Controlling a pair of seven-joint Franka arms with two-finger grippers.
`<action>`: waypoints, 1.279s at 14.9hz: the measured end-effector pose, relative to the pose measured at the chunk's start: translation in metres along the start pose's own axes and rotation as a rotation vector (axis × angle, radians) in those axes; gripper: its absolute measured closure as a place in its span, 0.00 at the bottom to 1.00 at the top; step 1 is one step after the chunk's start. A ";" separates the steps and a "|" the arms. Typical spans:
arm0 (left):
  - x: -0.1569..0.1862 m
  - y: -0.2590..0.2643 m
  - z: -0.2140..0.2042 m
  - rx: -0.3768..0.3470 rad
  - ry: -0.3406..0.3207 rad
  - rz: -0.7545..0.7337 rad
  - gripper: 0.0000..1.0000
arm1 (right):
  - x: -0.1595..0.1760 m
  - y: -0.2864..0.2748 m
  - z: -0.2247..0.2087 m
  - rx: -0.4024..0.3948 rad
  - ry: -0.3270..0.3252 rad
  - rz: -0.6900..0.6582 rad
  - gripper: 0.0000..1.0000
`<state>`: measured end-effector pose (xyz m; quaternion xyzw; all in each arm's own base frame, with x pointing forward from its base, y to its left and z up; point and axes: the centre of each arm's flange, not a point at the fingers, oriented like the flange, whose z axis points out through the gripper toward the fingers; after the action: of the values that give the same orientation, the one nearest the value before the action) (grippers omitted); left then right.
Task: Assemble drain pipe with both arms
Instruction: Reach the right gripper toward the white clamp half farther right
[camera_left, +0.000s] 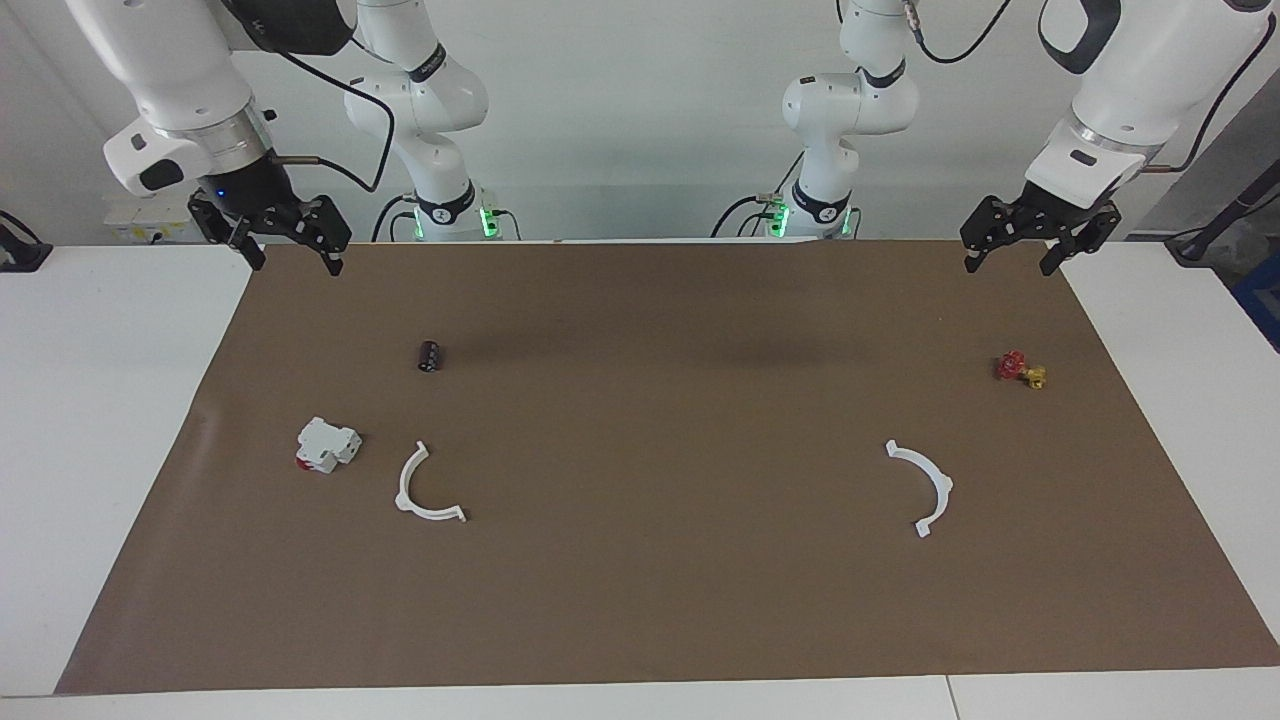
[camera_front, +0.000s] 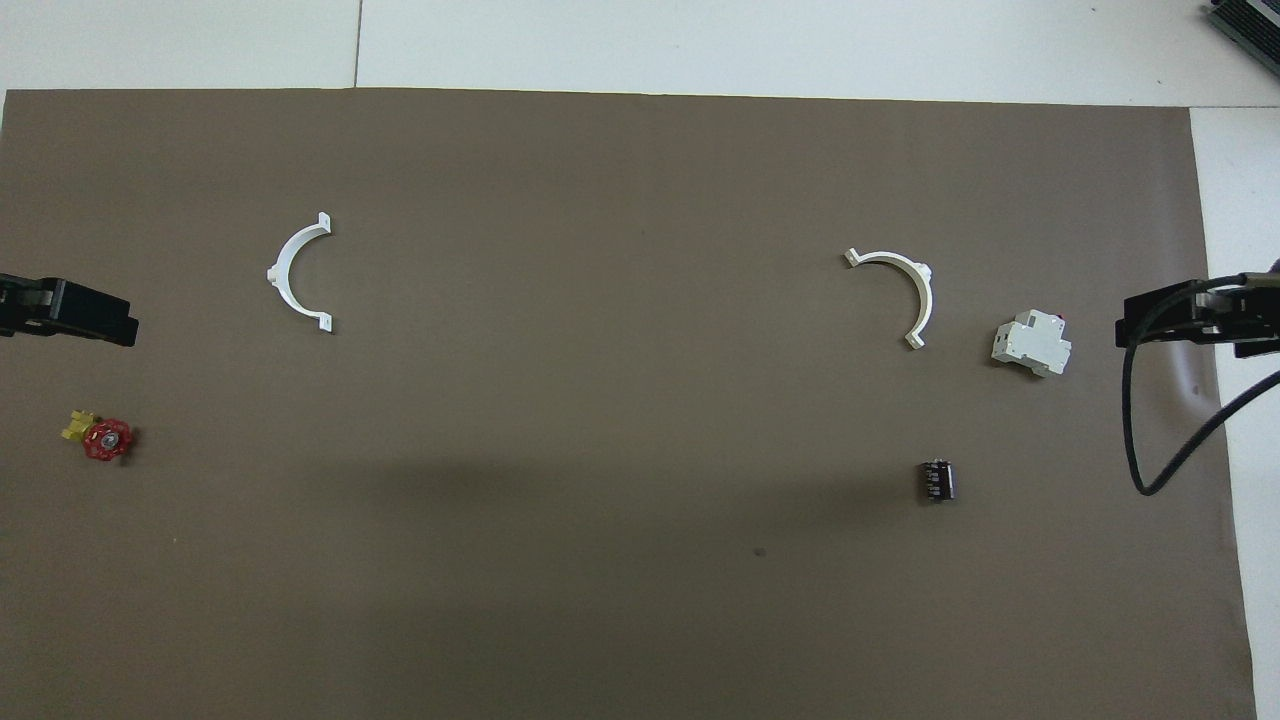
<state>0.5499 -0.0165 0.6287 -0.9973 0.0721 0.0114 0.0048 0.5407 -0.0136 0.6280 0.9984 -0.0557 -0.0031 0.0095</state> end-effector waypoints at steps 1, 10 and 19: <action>0.000 0.000 0.000 0.000 0.000 0.000 0.00 | 0.000 0.000 0.000 0.000 0.000 0.000 0.00; 0.000 0.000 0.000 0.000 0.000 0.000 0.00 | 0.005 -0.002 0.008 0.002 0.024 -0.013 0.00; 0.000 0.000 0.000 0.000 0.000 0.000 0.00 | 0.083 -0.040 0.164 0.032 0.122 -0.500 0.00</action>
<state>0.5499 -0.0165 0.6287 -0.9973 0.0721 0.0114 0.0048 0.6268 0.0143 0.4633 0.9795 0.1934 0.0556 -0.0038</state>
